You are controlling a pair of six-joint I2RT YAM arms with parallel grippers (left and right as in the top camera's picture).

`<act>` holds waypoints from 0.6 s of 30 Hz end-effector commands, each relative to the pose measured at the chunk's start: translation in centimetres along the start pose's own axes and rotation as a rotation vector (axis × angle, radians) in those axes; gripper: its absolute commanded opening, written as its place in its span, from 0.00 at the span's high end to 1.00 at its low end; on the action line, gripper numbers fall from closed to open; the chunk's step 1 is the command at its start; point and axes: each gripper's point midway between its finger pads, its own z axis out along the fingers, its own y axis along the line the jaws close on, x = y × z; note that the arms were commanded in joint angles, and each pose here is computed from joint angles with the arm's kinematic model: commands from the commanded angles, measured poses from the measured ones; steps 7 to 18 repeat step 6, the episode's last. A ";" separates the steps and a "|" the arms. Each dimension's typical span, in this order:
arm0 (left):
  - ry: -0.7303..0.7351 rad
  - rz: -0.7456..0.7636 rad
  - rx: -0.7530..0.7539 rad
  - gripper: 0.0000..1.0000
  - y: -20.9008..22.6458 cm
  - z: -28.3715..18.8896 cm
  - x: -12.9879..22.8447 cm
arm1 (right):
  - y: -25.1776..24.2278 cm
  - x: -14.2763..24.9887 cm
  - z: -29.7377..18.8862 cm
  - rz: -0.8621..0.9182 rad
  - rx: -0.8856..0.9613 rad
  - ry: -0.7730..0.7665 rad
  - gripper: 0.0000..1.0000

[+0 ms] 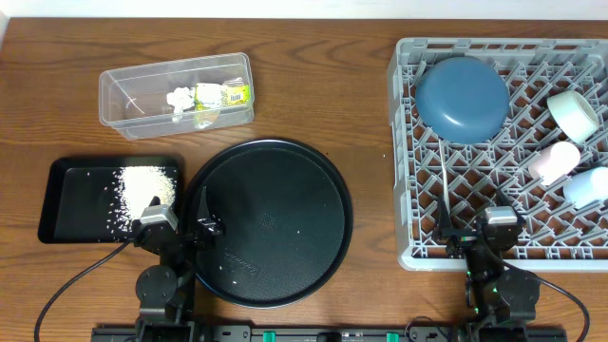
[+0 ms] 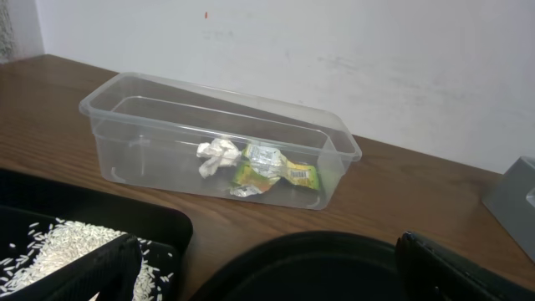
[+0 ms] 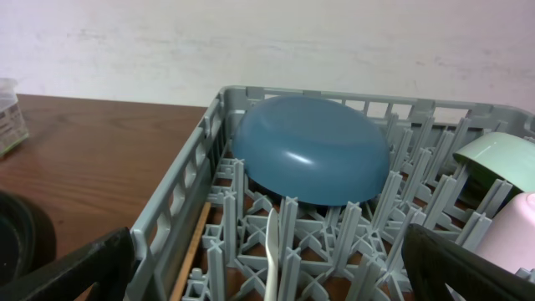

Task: Sort waste into correct bins and load items into the dishwasher rack

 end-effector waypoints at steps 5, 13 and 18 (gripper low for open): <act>0.055 0.026 -0.030 0.02 0.8 0.1 1.7 | 0.3 0.1 0.0 -0.012 -0.012 0.003 0.01; 0.055 0.026 -0.030 0.02 0.8 0.1 1.7 | 0.3 0.1 0.0 -0.012 -0.012 0.003 0.01; 0.055 0.026 -0.030 0.02 0.8 0.1 1.7 | 0.3 0.1 0.0 -0.012 -0.012 0.003 0.01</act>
